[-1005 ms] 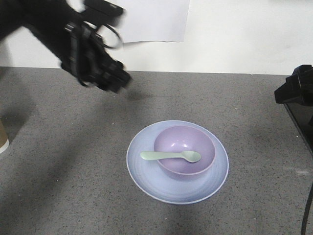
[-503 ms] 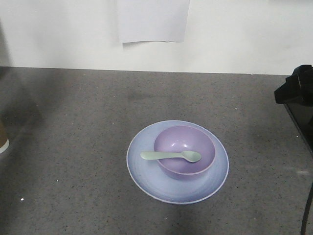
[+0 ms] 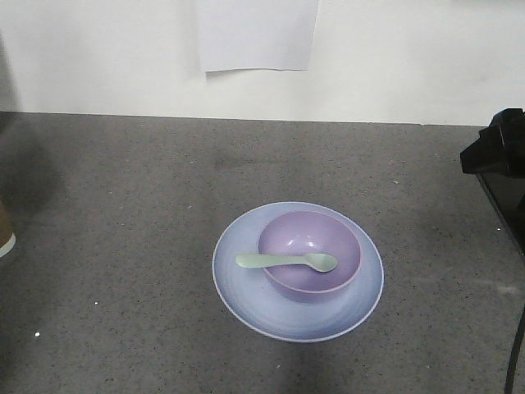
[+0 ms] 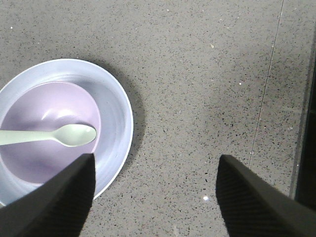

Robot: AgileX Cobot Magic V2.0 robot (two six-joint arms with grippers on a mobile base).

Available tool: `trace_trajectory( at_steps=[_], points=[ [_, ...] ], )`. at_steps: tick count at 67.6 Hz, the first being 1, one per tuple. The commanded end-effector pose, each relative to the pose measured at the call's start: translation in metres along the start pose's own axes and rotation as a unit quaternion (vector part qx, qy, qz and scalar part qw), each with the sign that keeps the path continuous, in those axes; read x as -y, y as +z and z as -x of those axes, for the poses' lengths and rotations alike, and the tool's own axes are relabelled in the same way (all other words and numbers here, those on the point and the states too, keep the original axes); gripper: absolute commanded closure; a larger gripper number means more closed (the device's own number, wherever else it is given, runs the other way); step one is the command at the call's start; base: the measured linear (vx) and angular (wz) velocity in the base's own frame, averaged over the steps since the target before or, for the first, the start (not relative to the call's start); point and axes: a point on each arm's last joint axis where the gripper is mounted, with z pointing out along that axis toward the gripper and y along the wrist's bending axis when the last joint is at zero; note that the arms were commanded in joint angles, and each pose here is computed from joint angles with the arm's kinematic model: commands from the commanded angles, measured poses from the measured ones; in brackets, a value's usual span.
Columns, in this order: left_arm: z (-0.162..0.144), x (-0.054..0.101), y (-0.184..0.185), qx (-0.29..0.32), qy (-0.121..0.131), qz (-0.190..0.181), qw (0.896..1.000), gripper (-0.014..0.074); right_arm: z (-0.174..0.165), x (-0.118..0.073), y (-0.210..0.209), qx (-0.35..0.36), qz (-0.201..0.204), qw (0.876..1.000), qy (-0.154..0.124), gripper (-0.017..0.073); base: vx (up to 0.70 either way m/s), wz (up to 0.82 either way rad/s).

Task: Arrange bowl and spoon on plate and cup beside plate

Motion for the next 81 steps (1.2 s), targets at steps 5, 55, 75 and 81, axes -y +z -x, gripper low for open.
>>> trace_trajectory(
  at_steps=[5,55,75,81],
  points=[
    [0.000,0.002,-0.001,0.027,-0.011,-0.011,1.000,0.0102,0.007,-0.001,-0.013,0.044,-0.003,0.999,-0.005,0.0064,0.00,0.00],
    [0.004,0.008,0.056,-0.049,-0.010,-0.021,0.999,0.0298,0.007,-0.001,-0.013,0.045,-0.003,0.999,-0.005,0.0064,0.00,0.00],
    [0.003,0.009,0.053,-0.050,-0.012,-0.027,0.998,0.0602,0.007,-0.001,-0.013,0.046,-0.003,0.999,-0.005,0.0064,0.00,0.00],
    [0.003,0.012,0.044,-0.042,-0.012,-0.048,0.998,0.0603,0.007,-0.001,-0.013,0.046,-0.003,0.999,-0.005,0.0064,0.00,0.00]
  ],
)
